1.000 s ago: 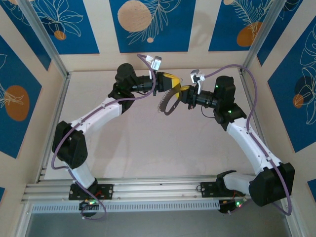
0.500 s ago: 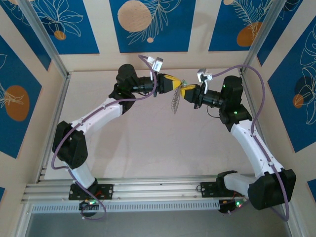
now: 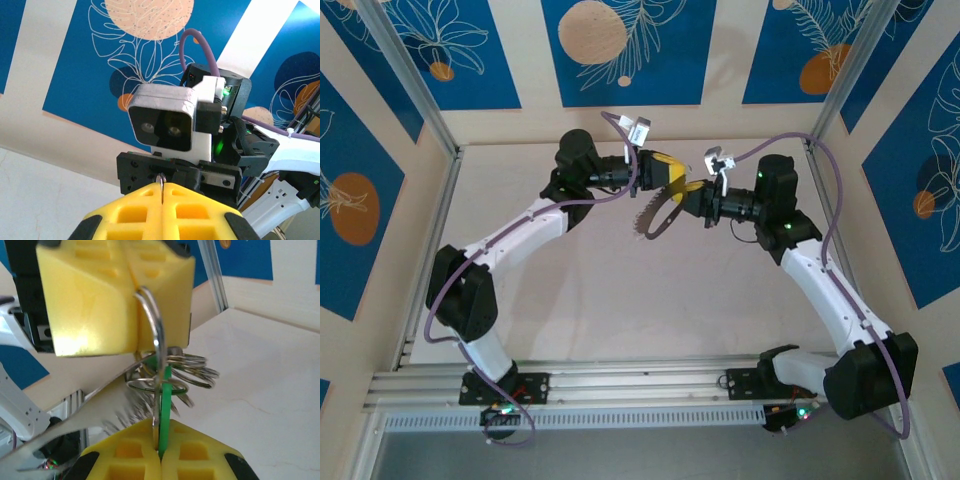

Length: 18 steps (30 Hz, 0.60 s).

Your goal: Put the keys on the keyring

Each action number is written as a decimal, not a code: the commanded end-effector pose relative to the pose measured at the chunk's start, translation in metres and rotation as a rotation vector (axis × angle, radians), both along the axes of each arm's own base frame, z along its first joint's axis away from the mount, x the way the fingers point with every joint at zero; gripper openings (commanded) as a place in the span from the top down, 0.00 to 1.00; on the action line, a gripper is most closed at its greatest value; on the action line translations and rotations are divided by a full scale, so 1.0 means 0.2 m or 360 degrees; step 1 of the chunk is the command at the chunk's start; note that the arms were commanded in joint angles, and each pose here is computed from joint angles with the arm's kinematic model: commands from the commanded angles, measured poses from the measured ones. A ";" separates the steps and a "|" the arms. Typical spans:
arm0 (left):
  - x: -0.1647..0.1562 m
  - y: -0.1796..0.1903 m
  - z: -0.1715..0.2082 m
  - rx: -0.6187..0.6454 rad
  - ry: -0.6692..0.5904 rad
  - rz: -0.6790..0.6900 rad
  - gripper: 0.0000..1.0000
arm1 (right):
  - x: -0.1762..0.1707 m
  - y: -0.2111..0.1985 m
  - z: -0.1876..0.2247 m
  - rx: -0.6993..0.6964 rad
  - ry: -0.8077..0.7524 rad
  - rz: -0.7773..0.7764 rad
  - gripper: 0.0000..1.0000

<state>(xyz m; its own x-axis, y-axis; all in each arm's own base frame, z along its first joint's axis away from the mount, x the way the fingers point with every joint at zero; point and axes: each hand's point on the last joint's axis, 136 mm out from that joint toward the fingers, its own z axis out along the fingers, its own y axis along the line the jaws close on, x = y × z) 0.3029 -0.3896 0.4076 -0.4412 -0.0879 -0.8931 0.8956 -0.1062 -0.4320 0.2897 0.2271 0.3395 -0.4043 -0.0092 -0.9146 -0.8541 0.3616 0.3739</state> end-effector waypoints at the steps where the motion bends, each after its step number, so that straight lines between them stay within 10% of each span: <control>1: -0.04 -0.02 0.07 -0.0055 -0.0089 -0.0026 1.00 | -0.09 0.07 -0.04 -0.0055 0.0038 0.0158 1.00; 18: -0.05 -0.04 0.06 -0.0043 -0.0095 -0.0030 1.00 | 0.00 -0.04 0.06 0.0021 -0.0035 -0.0065 1.00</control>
